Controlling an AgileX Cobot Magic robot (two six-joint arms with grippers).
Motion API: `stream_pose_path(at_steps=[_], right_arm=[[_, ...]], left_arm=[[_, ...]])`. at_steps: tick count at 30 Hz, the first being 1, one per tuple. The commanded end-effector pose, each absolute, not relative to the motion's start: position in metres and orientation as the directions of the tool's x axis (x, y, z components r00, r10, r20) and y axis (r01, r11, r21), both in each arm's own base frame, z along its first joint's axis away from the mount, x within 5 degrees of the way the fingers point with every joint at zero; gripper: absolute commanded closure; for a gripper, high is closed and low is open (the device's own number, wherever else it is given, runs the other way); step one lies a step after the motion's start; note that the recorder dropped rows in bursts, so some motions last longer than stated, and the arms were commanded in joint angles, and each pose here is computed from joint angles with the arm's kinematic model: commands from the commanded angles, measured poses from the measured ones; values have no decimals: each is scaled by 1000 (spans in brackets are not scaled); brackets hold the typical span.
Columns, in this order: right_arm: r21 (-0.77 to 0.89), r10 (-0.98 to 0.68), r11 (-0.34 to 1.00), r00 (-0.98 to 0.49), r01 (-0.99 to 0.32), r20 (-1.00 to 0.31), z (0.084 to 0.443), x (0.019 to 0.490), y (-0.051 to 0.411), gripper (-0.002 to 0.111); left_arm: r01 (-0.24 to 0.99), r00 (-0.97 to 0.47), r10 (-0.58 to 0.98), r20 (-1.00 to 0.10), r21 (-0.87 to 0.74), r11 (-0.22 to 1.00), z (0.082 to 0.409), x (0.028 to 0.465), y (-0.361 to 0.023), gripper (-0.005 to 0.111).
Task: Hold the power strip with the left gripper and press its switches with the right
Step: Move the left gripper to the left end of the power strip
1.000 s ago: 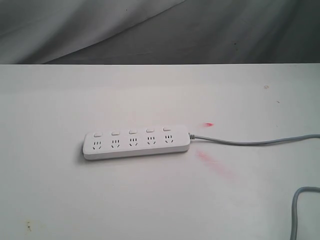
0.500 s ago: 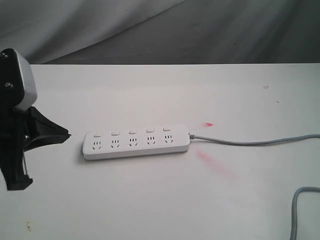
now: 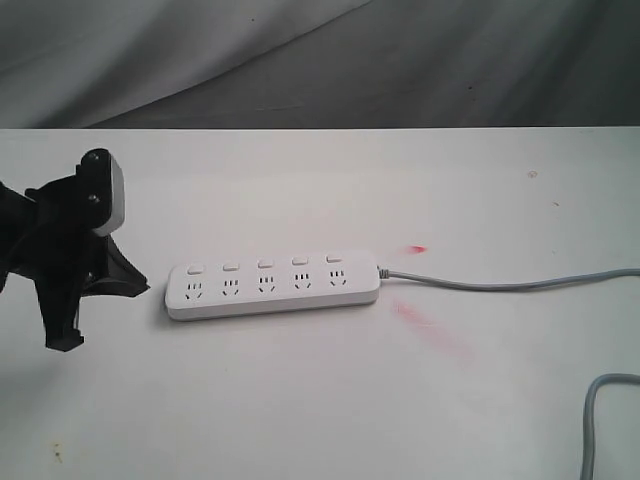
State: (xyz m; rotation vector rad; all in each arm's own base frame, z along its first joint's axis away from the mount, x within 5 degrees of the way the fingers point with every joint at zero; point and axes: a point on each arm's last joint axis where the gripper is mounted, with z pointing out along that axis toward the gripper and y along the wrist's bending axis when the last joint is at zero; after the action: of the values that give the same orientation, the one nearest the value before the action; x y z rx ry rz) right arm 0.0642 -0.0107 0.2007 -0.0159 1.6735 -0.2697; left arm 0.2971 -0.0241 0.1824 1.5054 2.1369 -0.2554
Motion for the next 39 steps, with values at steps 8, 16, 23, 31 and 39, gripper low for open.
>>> stream_pose_path(at_steps=[8,16,23,31,39], right_arm=[[-180,-160,971,-130,156,-978,199,64,-11,108],[-180,-160,971,-130,156,-978,199,64,-11,108],[-180,-160,971,-130,156,-978,199,64,-11,108],[-180,-160,971,-130,156,-978,199,64,-11,108],[-180,-160,971,-130,156,-978,199,64,-11,108]], left_arm=[[888,-232,850,-472,255,384,180,309,-17,80],[878,-239,847,-474,268,398,181,311,-16,25],[894,-215,846,-488,251,372,170,314,-18,22],[923,-180,866,-467,224,313,150,321,-28,22],[936,-171,854,-492,189,297,144,344,-33,22]])
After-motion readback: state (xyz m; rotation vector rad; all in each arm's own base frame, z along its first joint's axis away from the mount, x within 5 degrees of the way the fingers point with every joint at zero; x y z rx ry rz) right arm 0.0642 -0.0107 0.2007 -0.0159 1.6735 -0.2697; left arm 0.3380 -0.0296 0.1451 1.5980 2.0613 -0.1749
